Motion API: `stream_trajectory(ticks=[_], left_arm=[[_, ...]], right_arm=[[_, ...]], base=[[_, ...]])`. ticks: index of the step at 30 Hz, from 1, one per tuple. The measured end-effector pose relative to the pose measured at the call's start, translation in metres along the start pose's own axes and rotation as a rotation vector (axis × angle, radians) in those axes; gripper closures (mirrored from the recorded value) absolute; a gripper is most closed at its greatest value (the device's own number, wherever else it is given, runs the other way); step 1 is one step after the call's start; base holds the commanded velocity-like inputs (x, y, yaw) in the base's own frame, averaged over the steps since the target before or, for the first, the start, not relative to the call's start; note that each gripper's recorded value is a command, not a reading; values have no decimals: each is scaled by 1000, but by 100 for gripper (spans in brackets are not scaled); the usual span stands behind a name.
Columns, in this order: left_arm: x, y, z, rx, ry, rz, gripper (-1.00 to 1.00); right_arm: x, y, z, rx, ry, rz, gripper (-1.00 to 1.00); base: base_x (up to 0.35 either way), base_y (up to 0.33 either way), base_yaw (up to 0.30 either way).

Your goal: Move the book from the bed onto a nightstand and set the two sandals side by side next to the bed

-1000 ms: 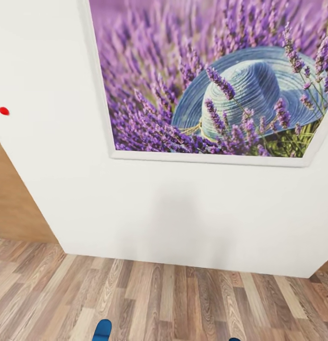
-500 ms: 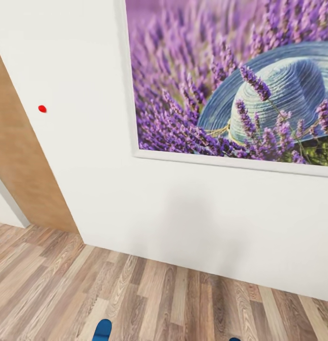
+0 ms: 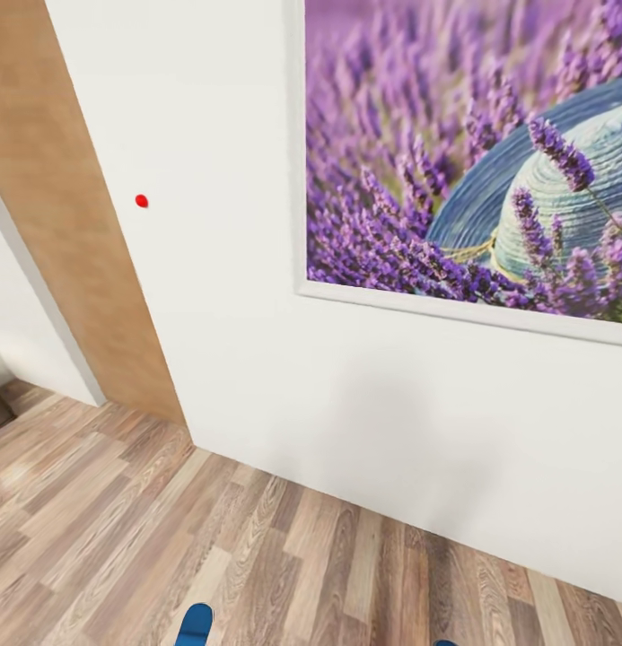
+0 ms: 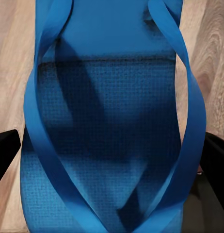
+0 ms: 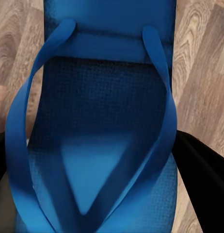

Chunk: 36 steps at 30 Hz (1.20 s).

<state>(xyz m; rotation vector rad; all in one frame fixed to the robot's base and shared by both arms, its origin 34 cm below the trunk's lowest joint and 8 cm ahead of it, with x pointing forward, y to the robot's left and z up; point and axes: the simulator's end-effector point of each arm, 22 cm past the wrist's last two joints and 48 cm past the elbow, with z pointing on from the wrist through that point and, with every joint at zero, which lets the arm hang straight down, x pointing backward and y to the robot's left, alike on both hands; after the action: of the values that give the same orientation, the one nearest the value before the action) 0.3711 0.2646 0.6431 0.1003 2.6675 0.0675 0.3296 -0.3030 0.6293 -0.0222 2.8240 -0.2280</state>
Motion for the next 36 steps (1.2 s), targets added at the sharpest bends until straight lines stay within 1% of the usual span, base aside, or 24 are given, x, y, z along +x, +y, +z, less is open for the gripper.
stream_trajectory(ticks=[36], left_arm=[[1, -1, 0, 1, -1, 1, 100]], right_arm=[[0, 1, 0, -1, 0, -1, 100]], base=[[0, 0, 279]])
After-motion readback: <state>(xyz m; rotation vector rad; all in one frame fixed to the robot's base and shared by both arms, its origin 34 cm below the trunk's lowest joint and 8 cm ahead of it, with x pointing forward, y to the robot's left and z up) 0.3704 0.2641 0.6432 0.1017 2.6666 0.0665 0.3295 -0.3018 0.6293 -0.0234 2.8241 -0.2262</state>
